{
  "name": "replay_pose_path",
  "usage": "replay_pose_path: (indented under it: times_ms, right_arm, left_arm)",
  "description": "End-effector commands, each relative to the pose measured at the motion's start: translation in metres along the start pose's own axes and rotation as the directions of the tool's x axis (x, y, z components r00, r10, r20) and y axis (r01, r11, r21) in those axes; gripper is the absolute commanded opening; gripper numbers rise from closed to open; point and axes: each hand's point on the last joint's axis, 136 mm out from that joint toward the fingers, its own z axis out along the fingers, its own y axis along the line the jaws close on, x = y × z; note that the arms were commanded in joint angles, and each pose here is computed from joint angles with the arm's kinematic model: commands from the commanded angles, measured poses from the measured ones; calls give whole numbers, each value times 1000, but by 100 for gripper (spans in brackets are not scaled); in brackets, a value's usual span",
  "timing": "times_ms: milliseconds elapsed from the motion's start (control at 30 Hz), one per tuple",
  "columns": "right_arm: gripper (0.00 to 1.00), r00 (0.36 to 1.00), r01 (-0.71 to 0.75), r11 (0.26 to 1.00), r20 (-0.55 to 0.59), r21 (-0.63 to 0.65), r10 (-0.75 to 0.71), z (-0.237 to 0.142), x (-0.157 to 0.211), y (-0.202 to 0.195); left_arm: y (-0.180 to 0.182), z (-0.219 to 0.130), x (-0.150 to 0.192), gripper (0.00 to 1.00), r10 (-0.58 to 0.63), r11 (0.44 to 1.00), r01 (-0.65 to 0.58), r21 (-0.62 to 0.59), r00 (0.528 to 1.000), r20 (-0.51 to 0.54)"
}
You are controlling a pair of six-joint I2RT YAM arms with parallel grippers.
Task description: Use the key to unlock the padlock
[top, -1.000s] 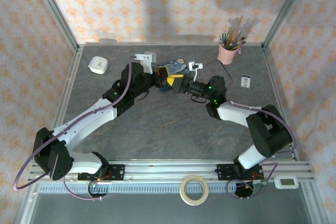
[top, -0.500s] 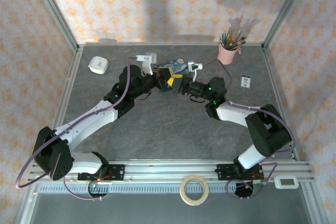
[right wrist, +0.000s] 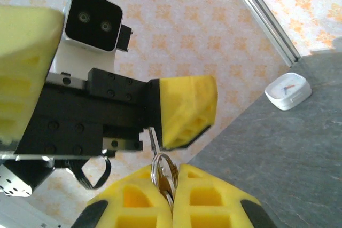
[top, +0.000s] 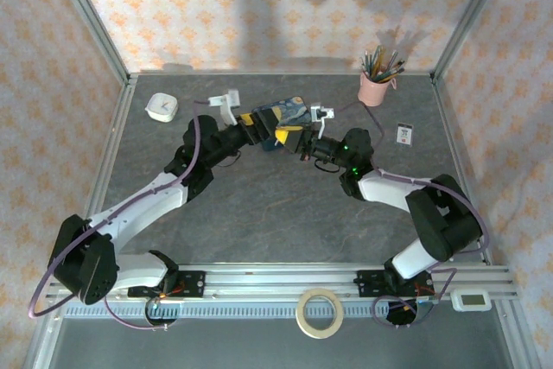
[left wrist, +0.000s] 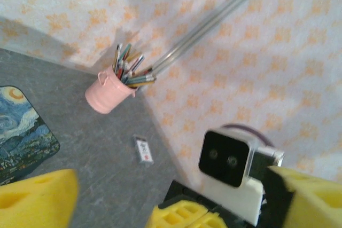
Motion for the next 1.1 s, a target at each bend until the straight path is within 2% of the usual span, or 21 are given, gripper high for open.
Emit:
replay_pose_path:
  times_ms: [0, 200, 367, 433, 533, 733, 833, 1067]
  right_arm:
    - [0, 995, 104, 994, 4, 37, -104, -4, -7, 5]
    - [0, 981, 191, 975, -40, 114, -188, -4, -3, 0]
    - [0, 979, 202, 972, -45, 121, -197, -5, -4, 0]
    - [0, 980, 199, 972, -48, 123, -194, -4, -3, -1]
    - [0, 983, 182, 977, -44, 107, -179, -4, -4, 2]
    - [0, 990, 143, 988, -21, 58, -142, -3, -10, 15]
    - [0, 992, 129, 990, -23, 56, -128, -3, -9, 14]
    - [0, 995, 100, 994, -21, 45, -99, -1, -7, 12]
  left_arm:
    - [-14, -13, -21, 92, -71, 993, 62, 104, 994, 78]
    - [-13, -10, -12, 78, -108, 981, 99, 169, 993, 42]
    - [-20, -5, -2, 74, -98, 968, 95, 233, 995, 2]
    - [-27, -3, 4, 69, -82, 958, 83, 273, 996, -16]
    - [-24, 8, 18, 60, -36, 967, 51, 248, 997, -63]
    - [-5, 17, 40, 57, 23, 988, -5, 156, 993, -114]
    - [-6, 17, 44, 46, 30, 987, -10, 162, 992, -120]
    - [-8, 16, 43, 11, 43, 986, -23, 162, 992, -117]
